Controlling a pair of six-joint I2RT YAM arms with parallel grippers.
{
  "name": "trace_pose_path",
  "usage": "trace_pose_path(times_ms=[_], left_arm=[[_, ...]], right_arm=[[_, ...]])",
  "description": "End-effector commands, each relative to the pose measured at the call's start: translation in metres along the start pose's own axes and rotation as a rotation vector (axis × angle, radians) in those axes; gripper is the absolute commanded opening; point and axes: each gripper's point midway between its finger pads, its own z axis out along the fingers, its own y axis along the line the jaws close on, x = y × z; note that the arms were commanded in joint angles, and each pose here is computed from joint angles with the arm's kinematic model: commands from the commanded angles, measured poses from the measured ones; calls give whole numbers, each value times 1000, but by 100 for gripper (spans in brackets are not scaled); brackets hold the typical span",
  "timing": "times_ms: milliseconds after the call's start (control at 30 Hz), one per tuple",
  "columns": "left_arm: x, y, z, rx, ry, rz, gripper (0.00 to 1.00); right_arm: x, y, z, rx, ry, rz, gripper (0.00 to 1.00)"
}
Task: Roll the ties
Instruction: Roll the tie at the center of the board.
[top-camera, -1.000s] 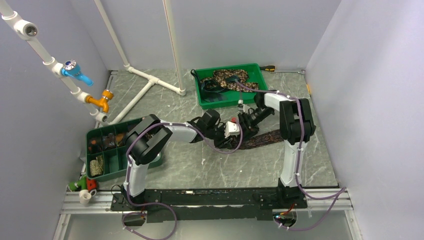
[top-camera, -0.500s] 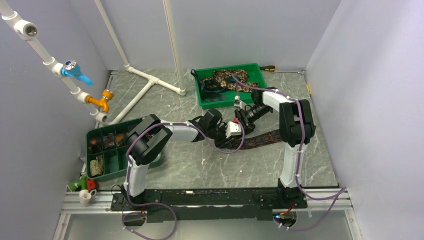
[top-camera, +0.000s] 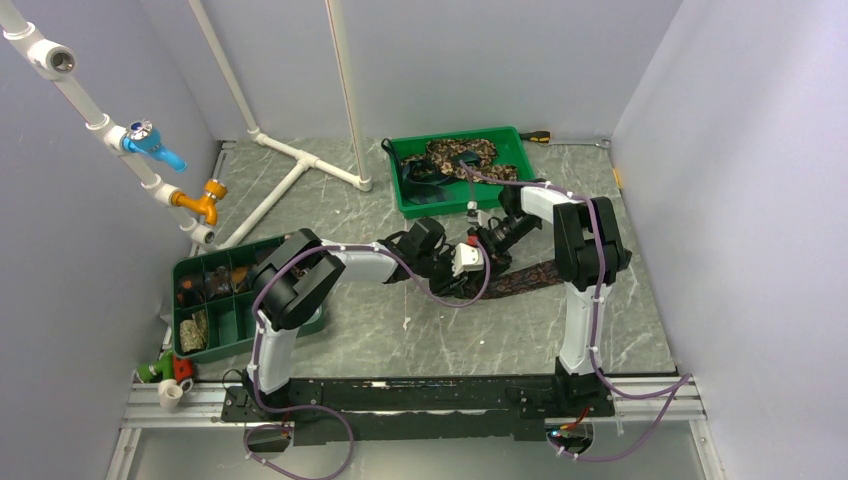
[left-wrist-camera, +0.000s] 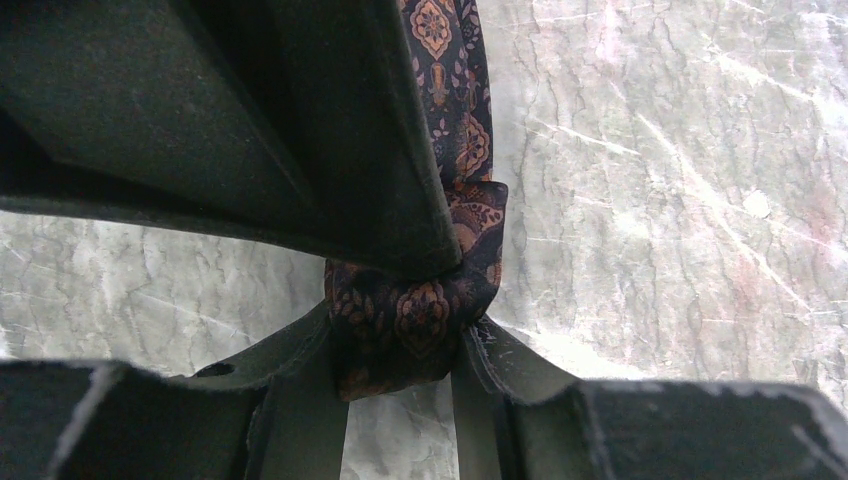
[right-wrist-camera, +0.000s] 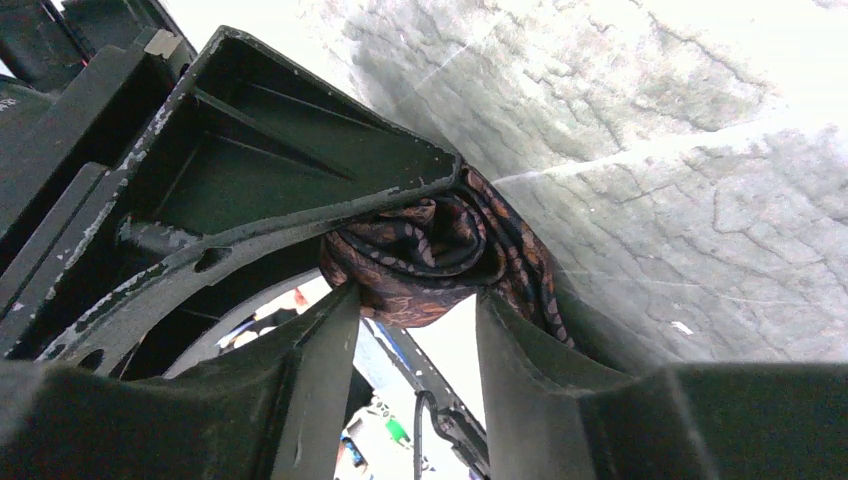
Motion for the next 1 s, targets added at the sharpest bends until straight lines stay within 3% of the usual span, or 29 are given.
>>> trace_pose_path(times_ms=[0, 67, 200, 233, 333, 433, 533, 667, 967], left_arm=[[109, -24, -2, 11, 330, -115, 18], [109, -25, -2, 12, 329, -115, 18], [109, -24, -2, 13, 332, -132, 24], [107, -23, -2, 21, 323, -144, 28], [91, -18, -9, 33, 232, -149, 45], [45, -7, -21, 21, 44, -93, 66], [4, 5, -32, -11, -91, -35, 74], [-23, 2, -40, -12, -202, 25, 98], [-40, 5, 7, -37, -225, 47, 99]], right_arm=[[1, 10, -1, -54, -4, 14, 51], [0, 10, 2, -58, -3, 23, 42], [4, -7, 6, 4, 20, 30, 2], [8, -12, 7, 24, 34, 31, 0], [17, -35, 4, 116, 46, 24, 0], [17, -61, 0, 230, 34, 5, 0], [13, -77, -1, 286, 29, 7, 0], [5, -86, -4, 327, 3, -6, 0], [-5, -85, 0, 304, -31, -16, 0]])
